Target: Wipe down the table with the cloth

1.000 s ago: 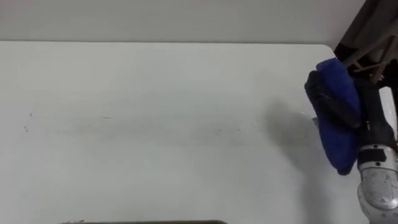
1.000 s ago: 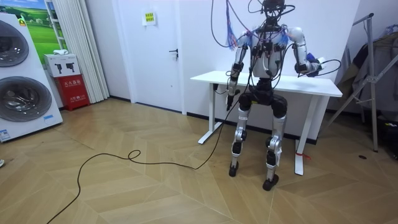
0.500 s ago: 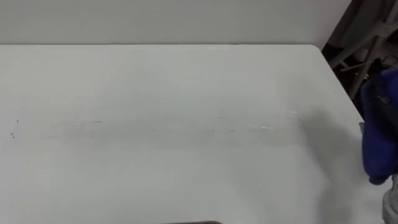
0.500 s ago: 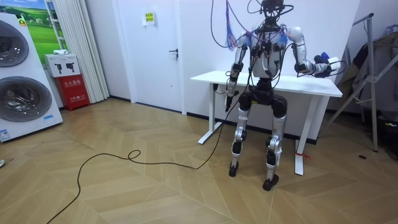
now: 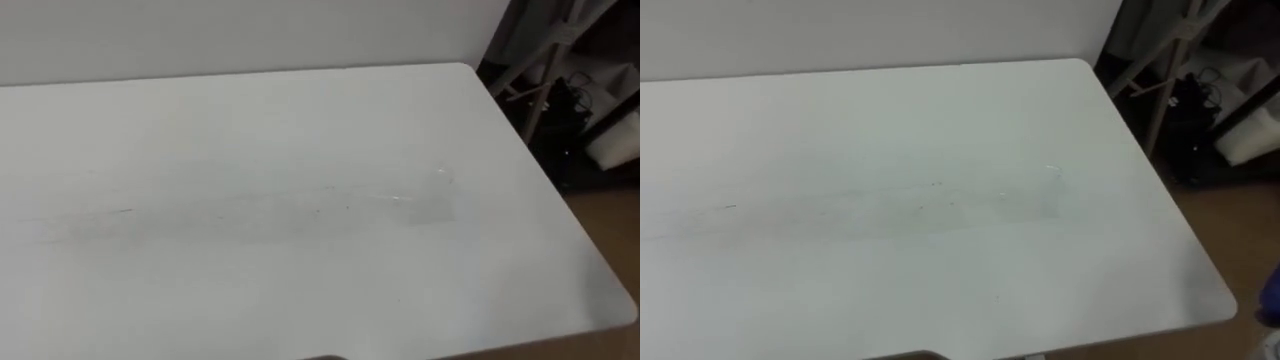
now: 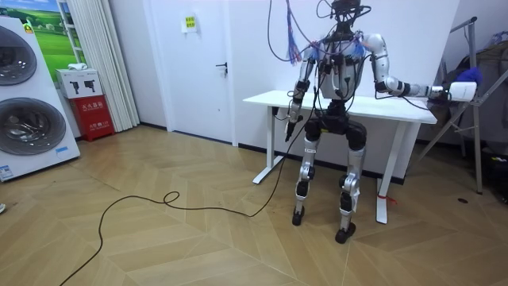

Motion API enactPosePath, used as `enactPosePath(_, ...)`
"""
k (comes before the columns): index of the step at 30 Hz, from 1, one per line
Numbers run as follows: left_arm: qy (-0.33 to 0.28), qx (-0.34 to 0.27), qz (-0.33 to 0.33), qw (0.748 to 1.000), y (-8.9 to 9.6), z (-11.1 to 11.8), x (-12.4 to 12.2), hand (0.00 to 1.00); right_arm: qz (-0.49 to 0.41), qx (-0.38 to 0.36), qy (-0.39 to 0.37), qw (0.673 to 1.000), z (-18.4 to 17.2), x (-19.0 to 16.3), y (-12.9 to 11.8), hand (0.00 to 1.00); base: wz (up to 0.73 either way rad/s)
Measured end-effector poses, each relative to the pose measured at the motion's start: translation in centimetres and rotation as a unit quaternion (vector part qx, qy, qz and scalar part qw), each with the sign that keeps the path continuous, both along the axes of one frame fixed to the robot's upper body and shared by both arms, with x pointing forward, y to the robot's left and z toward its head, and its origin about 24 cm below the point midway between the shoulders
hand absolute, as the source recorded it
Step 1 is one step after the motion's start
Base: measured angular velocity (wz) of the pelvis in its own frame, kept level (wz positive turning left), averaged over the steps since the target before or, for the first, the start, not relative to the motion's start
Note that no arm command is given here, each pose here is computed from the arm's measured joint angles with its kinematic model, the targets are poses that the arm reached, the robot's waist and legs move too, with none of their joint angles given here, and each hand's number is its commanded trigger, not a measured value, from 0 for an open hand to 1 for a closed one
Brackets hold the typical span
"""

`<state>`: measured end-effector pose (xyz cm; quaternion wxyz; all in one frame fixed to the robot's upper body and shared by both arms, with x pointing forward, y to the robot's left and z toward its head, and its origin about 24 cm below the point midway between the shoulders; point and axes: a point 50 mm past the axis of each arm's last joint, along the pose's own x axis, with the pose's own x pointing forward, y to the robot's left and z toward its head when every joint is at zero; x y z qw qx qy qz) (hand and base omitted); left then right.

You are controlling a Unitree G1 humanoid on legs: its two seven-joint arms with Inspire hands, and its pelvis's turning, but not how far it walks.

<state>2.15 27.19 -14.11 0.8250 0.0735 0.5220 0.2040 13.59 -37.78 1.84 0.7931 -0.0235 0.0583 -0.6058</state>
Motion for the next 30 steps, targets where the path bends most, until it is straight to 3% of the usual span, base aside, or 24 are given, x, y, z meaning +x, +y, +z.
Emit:
enactPosePath(5,0.007,0.000,0.003,1.000,0.0,0.0,-0.1,0.00,-0.086,0.088,-0.011,0.992,-2.5,-2.4,-0.9,0.00,0.00)
enactPosePath(10,-0.002,0.003,0.022,1.000,0.3,0.3,-0.2,0.00,-0.201,0.200,-0.008,0.959,-6.4,-6.9,-1.3,0.00,0.10)
enactPosePath(13,0.010,0.000,0.025,1.000,0.1,0.1,-0.7,0.00,-0.246,0.252,0.059,0.934,-9.8,-10.6,0.1,0.00,0.01)
enactPosePath(16,0.019,-0.006,0.026,0.999,-0.1,-0.1,-0.8,0.00,-0.247,0.320,0.148,0.902,-13.3,-14.7,3.4,0.00,0.00)
enactPosePath(18,0.034,-0.013,0.024,0.999,-0.3,-0.5,-1.1,0.00,-0.179,0.361,0.256,0.879,-15.3,-16.8,6.3,0.00,0.00)
enactPosePath(21,0.052,-0.020,0.022,0.998,-0.6,-0.9,-1.3,0.00,-0.055,0.379,0.374,0.845,-16.7,-17.5,8.7,0.00,-0.10)
enactPosePath(24,0.061,-0.021,0.023,0.998,-0.7,-1.1,-1.2,0.00,0.062,0.361,0.438,0.821,-17.3,-16.1,9.7,0.00,-0.09)
enactPosePath(30,0.083,-0.030,-0.004,0.996,-1.9,-1.6,-1.6,0.00,0.222,0.317,0.480,0.787,-17.8,-12.2,10.9,0.00,0.07)
